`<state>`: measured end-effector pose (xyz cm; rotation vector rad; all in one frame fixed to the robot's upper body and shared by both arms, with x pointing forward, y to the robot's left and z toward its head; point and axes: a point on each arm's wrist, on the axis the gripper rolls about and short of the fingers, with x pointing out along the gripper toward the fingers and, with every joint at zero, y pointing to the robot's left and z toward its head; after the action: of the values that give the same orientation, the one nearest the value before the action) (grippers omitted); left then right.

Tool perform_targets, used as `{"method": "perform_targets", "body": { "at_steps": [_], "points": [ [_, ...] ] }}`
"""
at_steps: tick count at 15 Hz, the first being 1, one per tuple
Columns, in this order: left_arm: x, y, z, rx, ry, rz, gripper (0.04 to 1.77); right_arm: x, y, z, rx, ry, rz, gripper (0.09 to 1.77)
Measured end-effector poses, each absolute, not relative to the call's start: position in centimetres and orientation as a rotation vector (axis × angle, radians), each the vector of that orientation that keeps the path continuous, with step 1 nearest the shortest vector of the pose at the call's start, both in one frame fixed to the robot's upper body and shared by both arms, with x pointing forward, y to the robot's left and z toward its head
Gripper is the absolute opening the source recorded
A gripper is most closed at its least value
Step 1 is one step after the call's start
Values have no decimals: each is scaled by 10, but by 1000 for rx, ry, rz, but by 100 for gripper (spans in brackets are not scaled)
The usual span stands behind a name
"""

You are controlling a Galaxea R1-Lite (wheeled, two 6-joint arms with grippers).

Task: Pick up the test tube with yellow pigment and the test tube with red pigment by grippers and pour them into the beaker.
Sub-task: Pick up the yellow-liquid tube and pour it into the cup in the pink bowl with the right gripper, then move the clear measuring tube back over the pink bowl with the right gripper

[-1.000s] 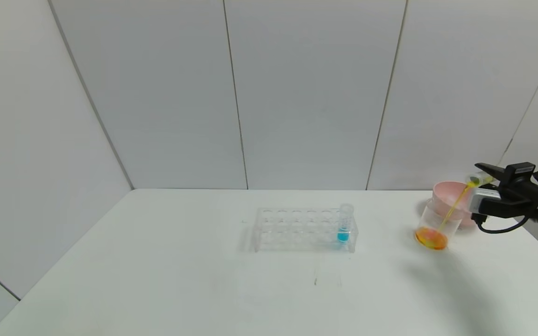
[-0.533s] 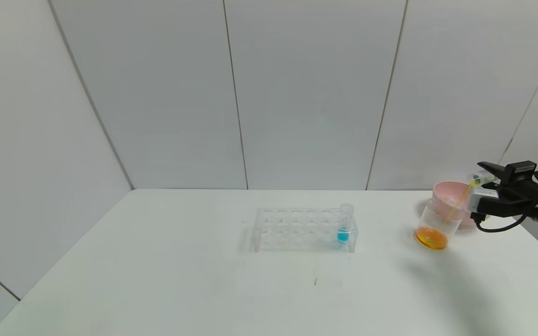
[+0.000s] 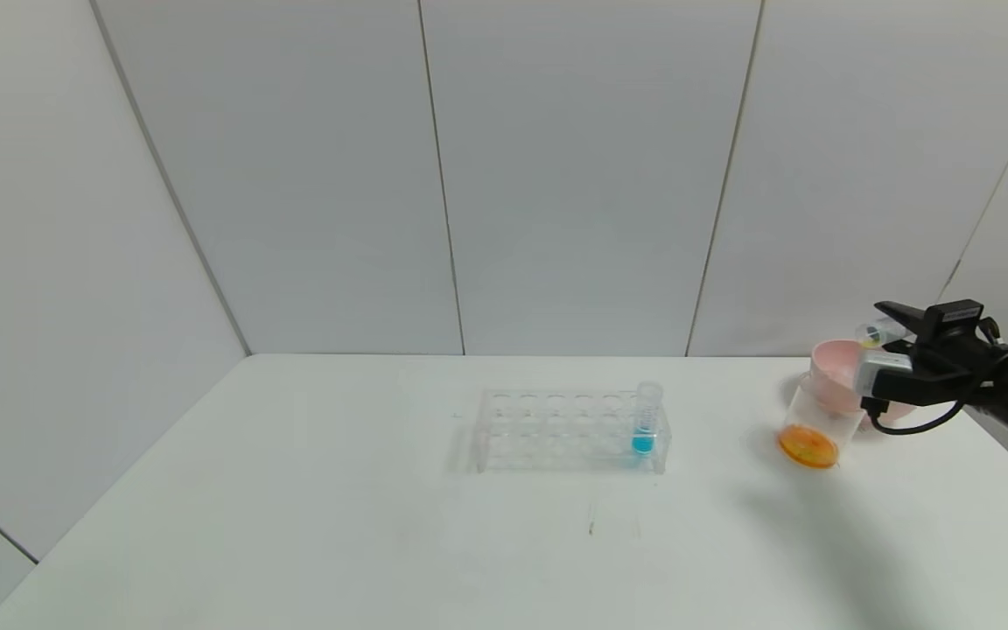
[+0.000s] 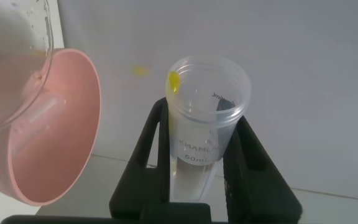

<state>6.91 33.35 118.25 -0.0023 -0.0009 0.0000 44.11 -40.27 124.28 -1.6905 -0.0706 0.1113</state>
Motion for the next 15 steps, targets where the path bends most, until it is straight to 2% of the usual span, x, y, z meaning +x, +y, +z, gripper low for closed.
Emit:
{"method": "perform_targets", "body": {
  "at_steps": [4,7,11,15],
  "points": [
    [69,334,1182,-3,-1,0,176,449,-401,1258,-1621,-94,59,54],
    [69,334,1182,-3,-1,0,176,464,-404,1287,-1452,-117,-20,54],
    [69,334,1182,-3,-1,0,176,479,-411,1315,-880,-69,-72,54],
    [69,334,1182,-3,-1,0,176,485,-421,1307,-301,-27,-175,54]
  ]
}}
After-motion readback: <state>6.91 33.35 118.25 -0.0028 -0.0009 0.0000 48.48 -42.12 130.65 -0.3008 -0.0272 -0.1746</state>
